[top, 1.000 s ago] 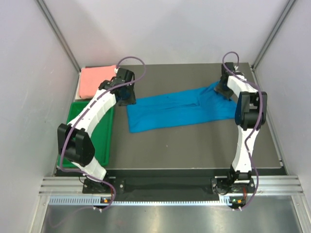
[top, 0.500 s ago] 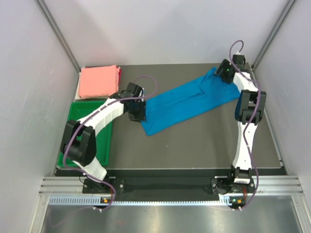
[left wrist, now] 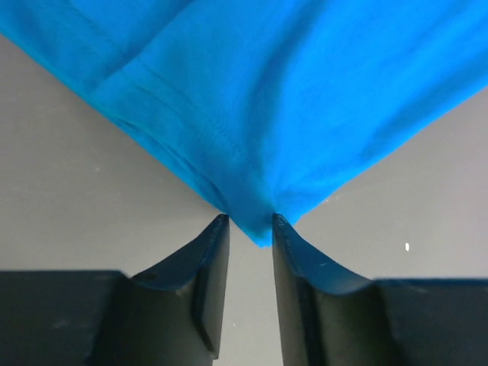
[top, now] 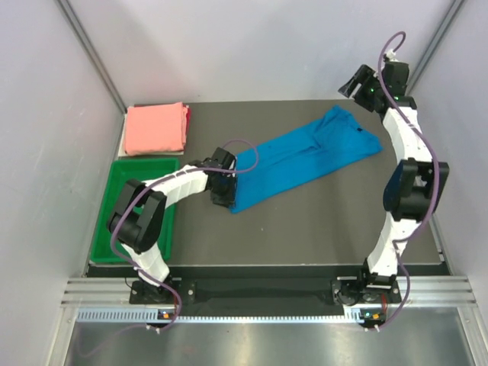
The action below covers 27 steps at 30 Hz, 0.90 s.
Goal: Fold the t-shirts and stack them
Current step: Fold the tshirt
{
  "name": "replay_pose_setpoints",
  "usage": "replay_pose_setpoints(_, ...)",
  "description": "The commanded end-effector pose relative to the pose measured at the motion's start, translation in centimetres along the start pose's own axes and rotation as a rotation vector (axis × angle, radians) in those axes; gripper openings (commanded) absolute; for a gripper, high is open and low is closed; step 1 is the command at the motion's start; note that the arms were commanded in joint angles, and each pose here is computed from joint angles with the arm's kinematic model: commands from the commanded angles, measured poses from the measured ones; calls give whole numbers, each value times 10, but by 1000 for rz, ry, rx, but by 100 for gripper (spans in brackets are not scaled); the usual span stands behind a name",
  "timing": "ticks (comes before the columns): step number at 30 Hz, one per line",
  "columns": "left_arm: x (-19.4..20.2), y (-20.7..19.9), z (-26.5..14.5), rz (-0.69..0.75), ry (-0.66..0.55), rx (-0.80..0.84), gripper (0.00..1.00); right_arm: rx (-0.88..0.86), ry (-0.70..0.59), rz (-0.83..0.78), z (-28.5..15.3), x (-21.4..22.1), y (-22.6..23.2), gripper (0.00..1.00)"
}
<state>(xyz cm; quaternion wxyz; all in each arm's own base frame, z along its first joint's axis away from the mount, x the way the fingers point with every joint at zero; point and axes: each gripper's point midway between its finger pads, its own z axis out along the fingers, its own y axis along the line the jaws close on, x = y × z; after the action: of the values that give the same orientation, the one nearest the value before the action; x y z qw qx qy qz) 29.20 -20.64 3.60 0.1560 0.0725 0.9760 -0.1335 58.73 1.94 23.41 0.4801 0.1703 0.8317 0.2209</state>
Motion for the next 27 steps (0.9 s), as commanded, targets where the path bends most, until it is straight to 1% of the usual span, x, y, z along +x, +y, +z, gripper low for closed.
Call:
replay_pose_setpoints(1,-3,-8,11,-1,-27,21,33,36,23,2,-38,12,2,73)
replay_pose_setpoints(2,0,-8,12,-5,-20,16,31,40,6,3,-54,9,6,73)
replay_pose_setpoints(3,4,-6,14,-10,-9,7,20,78,38,21,-58,27,-6,73)
replay_pose_setpoints(4,12,-3,17,-26,11,-4,12,83,43,31,-64,32,-6,73)
replay_pose_setpoints(5,16,-1,18,-36,22,-13,8,72,27,30,-80,30,1,73)
replay_pose_setpoints(6,19,-1,18,-40,30,-15,0,94,63,49,-82,50,-9,73)
replay_pose_setpoints(8,29,1,17,-51,42,-19,0,99,57,67,-101,57,-7,73)
replay_pose_setpoints(9,33,0,17,-52,46,-20,0,130,92,85,-103,78,-18,72)
replay_pose_setpoints(11,40,-2,12,-66,39,-16,0,138,95,98,-119,91,-16,71)
replay_pose_setpoints(12,43,-6,9,-64,35,-10,0,161,142,114,-122,118,-26,70)
replay_pose_setpoints(13,46,-7,4,-82,24,-9,0,161,157,123,-126,131,-26,70)
replay_pose_setpoints(14,48,-9,2,-89,19,-8,0,155,143,125,-134,135,-23,69)
replay_pose_setpoints(15,51,-11,0,-89,17,-7,0,184,184,140,-137,162,-36,69)
replay_pose_setpoints(17,58,-11,-2,-112,17,-13,0,190,178,154,-146,175,-41,69)
replay_pose_setpoints(18,66,-10,-2,-119,26,-18,0,229,184,158,-148,188,-54,69)
replay_pose_setpoints(20,71,-7,-3,-131,25,-35,0,260,166,145,-150,190,-63,68)
replay_pose_setpoints(21,74,-6,-3,-133,28,-42,0,304,145,132,-149,188,-74,67)
replay_pose_setpoints(22,78,-3,-4,-143,28,-50,0,331,143,127,-145,189,-82,66)
replay_pose_setpoints(24,83,-1,-2,-148,36,-55,0,378,92,118,-136,179,-96,63)
replay_pose_setpoints(26,86,-1,-4,-150,40,-49,0,399,89,136,-123,178,-110,60)
replay_pose_setpoints(27,87,-2,-5,-149,42,-43,0,384,54,141,-115,169,-111,59)
